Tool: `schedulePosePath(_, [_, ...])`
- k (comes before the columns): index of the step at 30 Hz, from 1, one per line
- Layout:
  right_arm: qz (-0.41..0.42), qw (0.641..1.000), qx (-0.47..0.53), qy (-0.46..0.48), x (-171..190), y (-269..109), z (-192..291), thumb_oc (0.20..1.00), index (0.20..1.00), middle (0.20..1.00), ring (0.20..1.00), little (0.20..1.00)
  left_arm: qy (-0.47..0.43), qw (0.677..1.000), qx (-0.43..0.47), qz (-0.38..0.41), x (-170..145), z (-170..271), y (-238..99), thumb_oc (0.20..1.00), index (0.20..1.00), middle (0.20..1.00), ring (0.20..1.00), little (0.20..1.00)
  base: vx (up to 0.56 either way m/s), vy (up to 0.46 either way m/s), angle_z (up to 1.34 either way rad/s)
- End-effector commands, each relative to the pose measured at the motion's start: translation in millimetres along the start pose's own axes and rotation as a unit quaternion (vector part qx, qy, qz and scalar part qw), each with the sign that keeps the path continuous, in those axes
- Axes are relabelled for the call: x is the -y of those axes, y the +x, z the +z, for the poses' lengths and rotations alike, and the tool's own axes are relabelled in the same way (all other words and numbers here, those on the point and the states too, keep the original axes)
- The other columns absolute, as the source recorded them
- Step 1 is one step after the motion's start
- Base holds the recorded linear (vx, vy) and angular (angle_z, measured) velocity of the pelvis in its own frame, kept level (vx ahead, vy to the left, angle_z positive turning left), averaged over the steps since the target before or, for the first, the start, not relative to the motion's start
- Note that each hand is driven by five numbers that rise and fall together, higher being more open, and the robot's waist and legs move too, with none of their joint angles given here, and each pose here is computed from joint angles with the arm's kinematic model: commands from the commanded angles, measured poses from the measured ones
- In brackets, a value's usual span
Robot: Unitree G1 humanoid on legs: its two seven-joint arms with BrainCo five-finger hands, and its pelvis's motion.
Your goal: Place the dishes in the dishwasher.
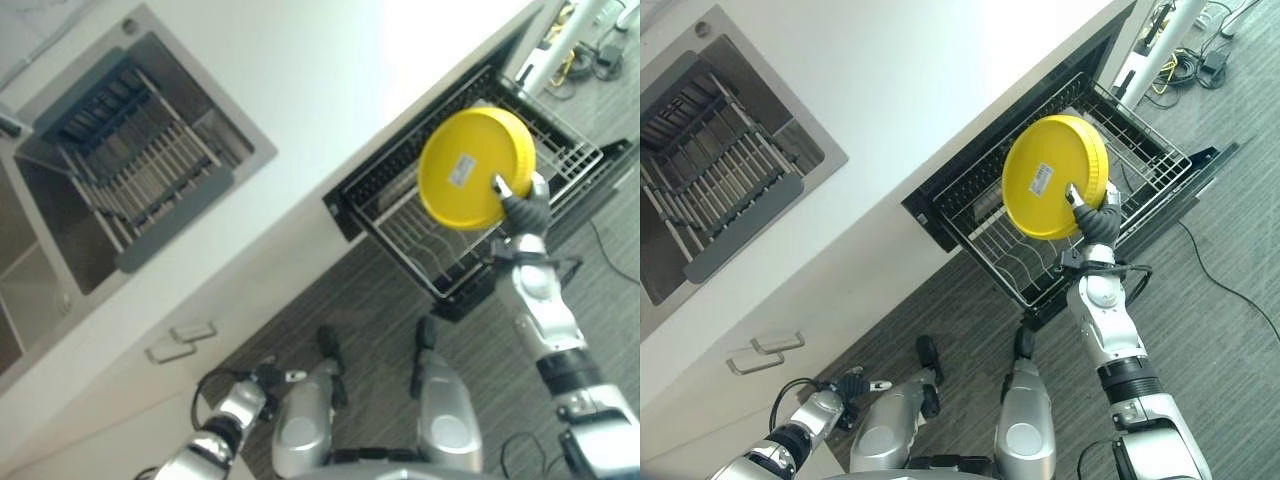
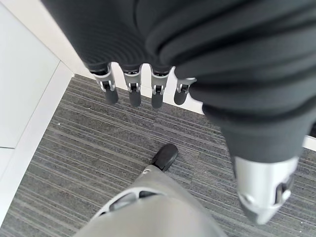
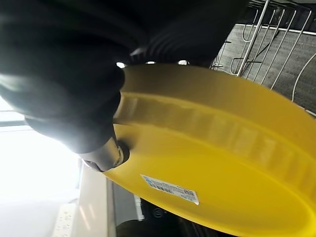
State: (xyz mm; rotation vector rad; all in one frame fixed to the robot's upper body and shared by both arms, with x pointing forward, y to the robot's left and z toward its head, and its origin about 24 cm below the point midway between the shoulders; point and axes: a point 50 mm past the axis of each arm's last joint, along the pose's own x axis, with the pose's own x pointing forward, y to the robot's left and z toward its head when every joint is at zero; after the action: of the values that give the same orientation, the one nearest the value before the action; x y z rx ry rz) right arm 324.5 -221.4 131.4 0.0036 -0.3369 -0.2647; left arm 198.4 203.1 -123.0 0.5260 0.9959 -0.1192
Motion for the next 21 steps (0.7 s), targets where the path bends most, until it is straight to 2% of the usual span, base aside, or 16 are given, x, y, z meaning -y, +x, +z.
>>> schedulePosePath(1, [-0.006,0.994,0.091,-0.065,1,19,37,0.200,0.200,0.200,0.200,0.200,0.032,0.999,-0.018,0.013,-11,-11,0,1.000,1.000,1.000,1.000,1.000,-0.04,-0.024,0.26])
schedulePosePath(2, [-0.008,0.986,0.080,-0.146,6,30,38,0.200,0.200,0.200,0.200,0.200,0.032,0.999,-0.007,0.019,-15,-6,0,1.000,1.000,1.000,1.000,1.000,-0.03,-0.015,0.23])
schedulePosePath(3, [-0.008,0.986,0.080,-0.146,6,30,38,0.200,0.200,0.200,0.200,0.200,0.032,0.999,-0.007,0.019,-15,-6,0,1.000,1.000,1.000,1.000,1.000,-0.08,-0.016,0.16])
schedulePosePath(4, [-0.013,0.967,0.097,-0.237,10,42,45,0.200,0.200,0.200,0.200,0.200,0.040,0.999,0.005,0.025,-19,-1,1,1.000,1.000,1.000,1.000,1.000,-0.06,-0.009,0.09])
schedulePosePath(8, [-0.025,0.931,0.129,-0.341,12,57,62,0.200,0.200,0.200,0.200,0.200,0.047,0.998,0.014,0.031,-25,4,1,1.000,1.000,1.000,1.000,1.000,-0.05,-0.016,0.16])
schedulePosePath(10, [-0.079,0.892,0.159,-0.415,17,66,72,0.200,0.200,0.200,0.200,0.200,0.049,0.998,0.018,0.036,-28,6,1,1.000,1.000,1.000,1.000,1.000,-0.04,-0.031,0.09])
schedulePosePath(14, [-0.093,0.838,0.201,-0.499,9,74,78,0.200,0.200,0.200,0.200,0.200,0.052,0.997,0.024,0.043,-31,8,2,1.000,1.000,1.000,1.000,1.000,-0.02,-0.022,0.18])
schedulePosePath(17, [-0.108,0.756,0.254,-0.594,2,77,76,0.200,0.200,0.200,0.200,0.200,0.060,0.996,0.029,0.053,-38,11,2,1.000,1.000,1.000,1.000,1.000,-0.02,-0.046,0.12])
schedulePosePath(18, [-0.108,0.748,0.260,-0.601,-1,78,74,0.200,0.200,0.200,0.200,0.200,0.063,0.996,0.031,0.055,-39,12,2,1.000,1.000,1.000,1.000,1.000,-0.02,-0.058,0.20])
schedulePosePath(19, [-0.106,0.722,0.289,-0.619,-12,77,69,0.200,0.200,0.200,0.200,0.200,0.072,0.994,0.047,0.063,-42,20,3,1.000,1.000,1.000,1.000,1.000,-0.02,-0.042,0.18])
schedulePosePath(21, [-0.111,0.715,0.294,-0.624,-15,78,67,0.200,0.200,0.200,0.200,0.200,0.075,0.993,0.057,0.066,-42,26,3,1.000,1.000,1.000,1.000,1.000,-0.02,-0.014,0.12])
